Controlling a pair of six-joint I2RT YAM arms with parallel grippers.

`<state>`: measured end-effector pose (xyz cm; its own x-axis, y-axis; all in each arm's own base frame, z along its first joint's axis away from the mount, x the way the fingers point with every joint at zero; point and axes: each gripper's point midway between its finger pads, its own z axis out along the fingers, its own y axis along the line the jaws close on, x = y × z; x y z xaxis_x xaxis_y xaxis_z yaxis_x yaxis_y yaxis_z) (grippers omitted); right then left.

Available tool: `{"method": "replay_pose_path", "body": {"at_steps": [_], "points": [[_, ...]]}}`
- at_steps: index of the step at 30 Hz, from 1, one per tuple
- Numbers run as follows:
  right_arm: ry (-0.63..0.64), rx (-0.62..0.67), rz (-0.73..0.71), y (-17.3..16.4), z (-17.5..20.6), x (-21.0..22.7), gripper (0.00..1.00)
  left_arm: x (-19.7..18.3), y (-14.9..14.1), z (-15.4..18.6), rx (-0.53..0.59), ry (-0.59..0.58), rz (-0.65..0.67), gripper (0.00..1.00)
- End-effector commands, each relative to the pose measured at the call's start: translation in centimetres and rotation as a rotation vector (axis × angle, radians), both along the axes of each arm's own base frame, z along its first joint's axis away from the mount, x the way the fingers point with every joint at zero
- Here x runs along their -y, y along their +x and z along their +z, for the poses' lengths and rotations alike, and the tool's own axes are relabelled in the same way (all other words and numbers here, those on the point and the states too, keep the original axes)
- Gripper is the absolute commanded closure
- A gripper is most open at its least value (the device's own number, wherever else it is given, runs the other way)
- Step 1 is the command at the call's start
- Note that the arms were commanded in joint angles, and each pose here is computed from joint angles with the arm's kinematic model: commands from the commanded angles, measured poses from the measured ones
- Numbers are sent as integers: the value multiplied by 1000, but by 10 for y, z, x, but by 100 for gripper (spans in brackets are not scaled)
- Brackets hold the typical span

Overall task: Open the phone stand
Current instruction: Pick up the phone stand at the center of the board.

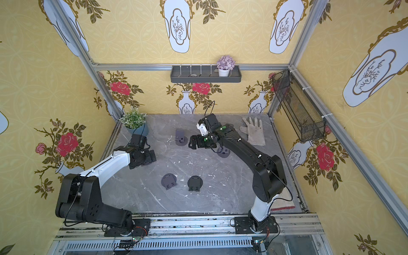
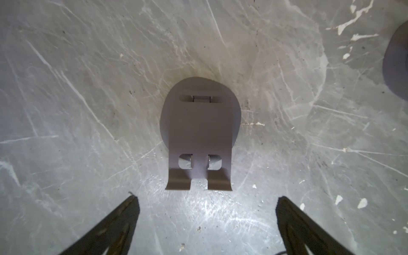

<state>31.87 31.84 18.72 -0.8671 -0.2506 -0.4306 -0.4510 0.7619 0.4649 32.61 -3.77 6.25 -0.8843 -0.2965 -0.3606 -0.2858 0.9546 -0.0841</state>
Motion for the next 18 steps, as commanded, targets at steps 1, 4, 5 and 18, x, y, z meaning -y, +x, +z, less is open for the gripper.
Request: {"method": "replay_pose_path", "body": {"at_steps": [1,4,5,18], "points": [[-1,29,0,4,5,-1,2,1,4,-10,-9,-15,-31,4],[-12,31,-4,5,3,1,2,2,5,-20,-27,-18,-47,7],[-16,32,-5,5,3,2,2,2,5,-24,-37,-16,-53,8],[-31,37,-13,8,1,3,2,3,5,-39,-69,-9,-76,26]]}}
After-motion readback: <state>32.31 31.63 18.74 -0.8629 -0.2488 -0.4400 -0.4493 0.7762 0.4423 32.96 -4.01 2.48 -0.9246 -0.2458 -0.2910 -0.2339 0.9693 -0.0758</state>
